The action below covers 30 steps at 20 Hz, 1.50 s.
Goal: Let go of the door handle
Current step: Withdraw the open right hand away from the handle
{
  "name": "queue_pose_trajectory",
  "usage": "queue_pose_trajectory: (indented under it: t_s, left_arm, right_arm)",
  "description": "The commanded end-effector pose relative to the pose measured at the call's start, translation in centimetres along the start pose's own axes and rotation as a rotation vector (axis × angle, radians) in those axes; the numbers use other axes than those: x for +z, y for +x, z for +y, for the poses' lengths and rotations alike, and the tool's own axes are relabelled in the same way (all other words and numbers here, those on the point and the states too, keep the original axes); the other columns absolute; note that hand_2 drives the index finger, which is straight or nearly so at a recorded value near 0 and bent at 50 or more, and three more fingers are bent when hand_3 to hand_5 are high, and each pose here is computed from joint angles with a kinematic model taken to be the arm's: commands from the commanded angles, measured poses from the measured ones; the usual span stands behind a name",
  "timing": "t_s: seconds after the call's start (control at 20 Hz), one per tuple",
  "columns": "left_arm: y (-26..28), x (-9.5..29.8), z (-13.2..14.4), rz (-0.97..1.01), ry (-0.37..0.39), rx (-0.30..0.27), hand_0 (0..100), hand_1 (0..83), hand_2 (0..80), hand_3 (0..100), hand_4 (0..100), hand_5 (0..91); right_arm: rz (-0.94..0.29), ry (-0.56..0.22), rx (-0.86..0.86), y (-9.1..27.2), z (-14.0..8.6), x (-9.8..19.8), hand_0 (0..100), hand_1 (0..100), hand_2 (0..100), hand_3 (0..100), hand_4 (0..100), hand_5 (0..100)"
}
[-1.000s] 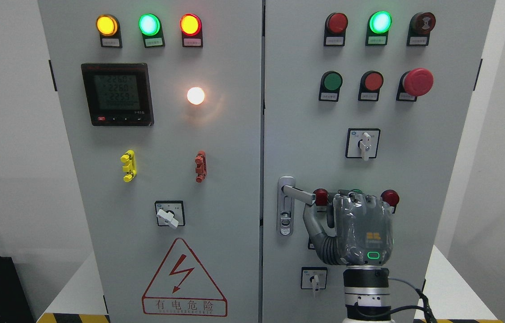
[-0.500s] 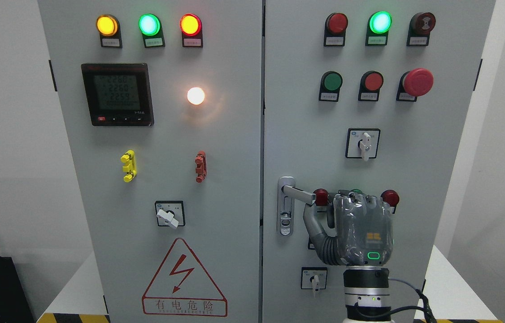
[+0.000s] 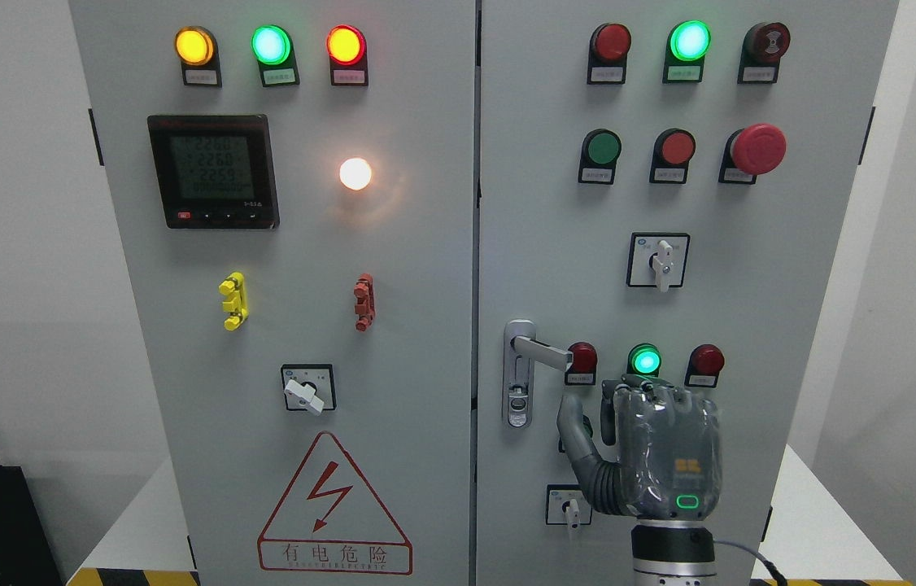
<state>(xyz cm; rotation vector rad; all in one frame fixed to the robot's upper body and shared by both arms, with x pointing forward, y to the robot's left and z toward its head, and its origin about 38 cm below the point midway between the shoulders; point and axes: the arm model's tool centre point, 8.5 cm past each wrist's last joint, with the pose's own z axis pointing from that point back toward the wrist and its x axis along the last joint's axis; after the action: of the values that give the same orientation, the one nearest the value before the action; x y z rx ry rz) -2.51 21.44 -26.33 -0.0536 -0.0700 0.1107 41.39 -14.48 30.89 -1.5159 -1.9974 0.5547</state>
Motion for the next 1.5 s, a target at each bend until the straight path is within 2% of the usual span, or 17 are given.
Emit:
queue_pose_trajectory:
  t_s: [0.0, 0.05, 0.1, 0.15, 0.2, 0.25, 0.3, 0.45, 0.5, 0.55, 0.9, 1.1, 1.25, 1.45]
  left_arm:
    - [0.5, -0.1, -0.1, -0.015, -0.002, -0.013, 12, 38.9, 0.0, 0, 0, 0.0]
    - [0.5, -0.1, -0.1, -0.015, -0.002, -0.013, 12, 38.9, 0.0, 0, 0, 0.0]
    - [0.5, -0.1, -0.1, -0.015, -0.002, -0.013, 12, 38.9, 0.0, 0, 0, 0.0]
    - [0.5, -0.1, -0.2, -0.015, -0.004, -0.013, 12, 38.9, 0.0, 0, 0, 0.0]
    - [0.5, -0.1, -0.1, -0.015, -0.002, -0.013, 12, 38.9, 0.0, 0, 0, 0.0]
    - [0.5, -0.1, -0.1, -0.015, -0.002, -0.013, 12, 38.9, 0.0, 0, 0, 0.0]
    - [0.5, -0.1, -0.1, -0.015, -0.002, -0.013, 12, 38.9, 0.0, 0, 0, 0.0]
    - [0.5, -0.1, -0.1, -0.015, -0.002, -0.013, 12, 38.9, 0.0, 0, 0, 0.0]
    - [0.5, -0.1, -0.1, -0.015, -0.002, -0.013, 12, 38.9, 0.0, 0, 0, 0.0]
    - [0.5, -0.1, -0.1, -0.015, -0.002, -0.013, 12, 38.9, 0.0, 0, 0, 0.0]
    - [0.5, -0.1, -0.2, -0.015, -0.004, -0.013, 12, 38.9, 0.0, 0, 0, 0.0]
    - [0.5, -0.1, -0.2, -0.015, -0.004, -0.013, 12, 38.9, 0.0, 0, 0, 0.0]
    - [0.5, -0.1, -0.1, -0.015, -0.002, -0.013, 12, 38.9, 0.0, 0, 0, 0.0]
    - [0.5, -0.1, -0.1, -0.015, -0.002, -0.013, 12, 38.9, 0.0, 0, 0, 0.0]
  right_arm:
    - [0.064, -0.078, 0.034, -3.1, -2.9, 1.0, 60, 44, 91, 100, 93, 96]
    - [0.071, -0.086, 0.041, -3.6, -3.3, 1.4, 60, 44, 82, 100, 90, 94]
    - [0.069, -0.099, 0.044, -4.0, -3.9, 1.7, 60, 44, 67, 96, 80, 84]
    - [0.068, -0.116, 0.047, -4.3, -4.5, 1.7, 59, 43, 49, 78, 62, 70]
    - [0.061, -0.131, 0.041, -4.5, -5.0, 1.7, 59, 42, 44, 71, 57, 64]
    - [0.059, -0.149, 0.027, -4.9, -5.4, 1.7, 60, 36, 32, 54, 45, 48]
    - [0.054, -0.163, 0.012, -5.1, -5.7, 1.7, 60, 32, 25, 43, 36, 38]
    - [0.051, -0.163, -0.009, -5.3, -5.9, 2.2, 57, 25, 14, 24, 20, 23]
    - [0.052, -0.160, -0.013, -5.3, -5.9, 2.4, 56, 25, 11, 23, 19, 21]
    - [0.046, -0.158, -0.017, -5.2, -6.0, 2.6, 56, 20, 4, 14, 11, 14]
    - [0.015, -0.136, -0.039, -4.9, -5.7, 2.9, 50, 18, 2, 10, 7, 4]
    - [0.015, -0.121, -0.051, -4.9, -5.3, 3.0, 48, 19, 2, 10, 6, 3]
    - [0.013, -0.079, -0.060, -4.8, -4.8, 3.0, 47, 19, 3, 11, 7, 3]
    - [0.011, -0.077, -0.061, -4.7, -4.7, 3.0, 45, 19, 4, 12, 8, 3]
